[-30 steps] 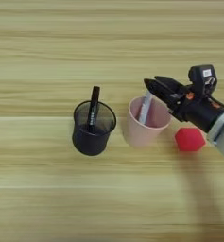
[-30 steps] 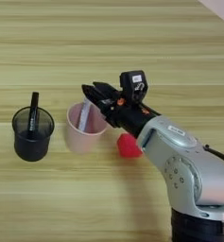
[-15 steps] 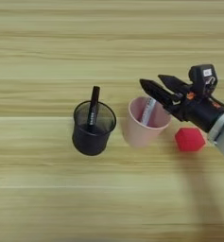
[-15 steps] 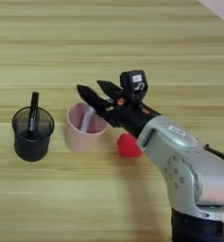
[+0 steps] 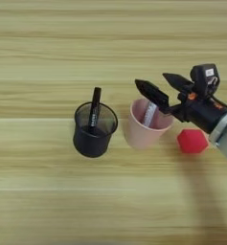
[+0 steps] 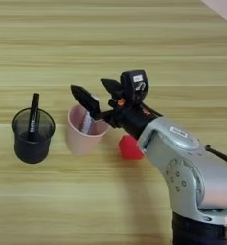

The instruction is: Move the objects on the table

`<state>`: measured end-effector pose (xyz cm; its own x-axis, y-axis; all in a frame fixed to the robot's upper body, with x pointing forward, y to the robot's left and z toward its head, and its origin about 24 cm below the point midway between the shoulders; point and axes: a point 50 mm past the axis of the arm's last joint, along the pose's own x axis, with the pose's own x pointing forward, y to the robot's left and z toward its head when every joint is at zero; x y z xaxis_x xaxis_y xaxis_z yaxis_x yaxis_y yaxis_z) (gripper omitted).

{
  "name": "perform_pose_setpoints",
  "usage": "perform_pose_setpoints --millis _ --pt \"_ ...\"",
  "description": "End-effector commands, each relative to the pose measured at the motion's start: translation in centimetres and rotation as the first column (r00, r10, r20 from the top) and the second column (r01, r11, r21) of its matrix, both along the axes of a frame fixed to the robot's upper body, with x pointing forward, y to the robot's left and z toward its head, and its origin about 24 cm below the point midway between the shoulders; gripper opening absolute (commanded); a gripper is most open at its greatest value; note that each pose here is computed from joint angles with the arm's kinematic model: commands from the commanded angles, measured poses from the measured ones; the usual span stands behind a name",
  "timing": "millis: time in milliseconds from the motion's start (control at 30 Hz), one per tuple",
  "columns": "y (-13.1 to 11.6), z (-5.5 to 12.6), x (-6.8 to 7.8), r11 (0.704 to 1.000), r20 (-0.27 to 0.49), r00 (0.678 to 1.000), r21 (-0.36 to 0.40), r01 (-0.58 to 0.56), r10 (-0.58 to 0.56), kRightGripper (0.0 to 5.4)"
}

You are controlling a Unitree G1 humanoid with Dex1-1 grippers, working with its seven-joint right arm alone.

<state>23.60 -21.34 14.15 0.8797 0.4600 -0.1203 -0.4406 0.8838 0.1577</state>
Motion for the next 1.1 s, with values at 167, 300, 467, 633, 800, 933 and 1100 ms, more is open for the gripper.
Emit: perform_pose_setpoints --millis 167,300,467,633,800,933,1100 --pt "0.9 2.5 0.3 1.000 0.168 0.985 -0.008 -0.023 0.024 5.37" --pt "1.1 2.3 0.3 1.000 0.189 0.982 0.005 -0.024 0.022 5.37" --pt "1.4 2.0 0.6 1.000 0.212 0.977 0.023 -0.018 0.013 5.37" --pt "2.4 1.4 0.6 0.999 0.226 0.974 0.038 -0.030 0.020 5.37" --pt "3.7 0.8 0.7 0.998 0.238 0.971 0.043 -0.047 0.035 5.37" --pt "4.7 0.2 0.7 0.997 0.237 0.970 0.039 -0.064 0.052 5.37" --pt "5.7 -0.2 0.8 0.996 0.243 0.968 0.042 -0.082 0.069 5.37"
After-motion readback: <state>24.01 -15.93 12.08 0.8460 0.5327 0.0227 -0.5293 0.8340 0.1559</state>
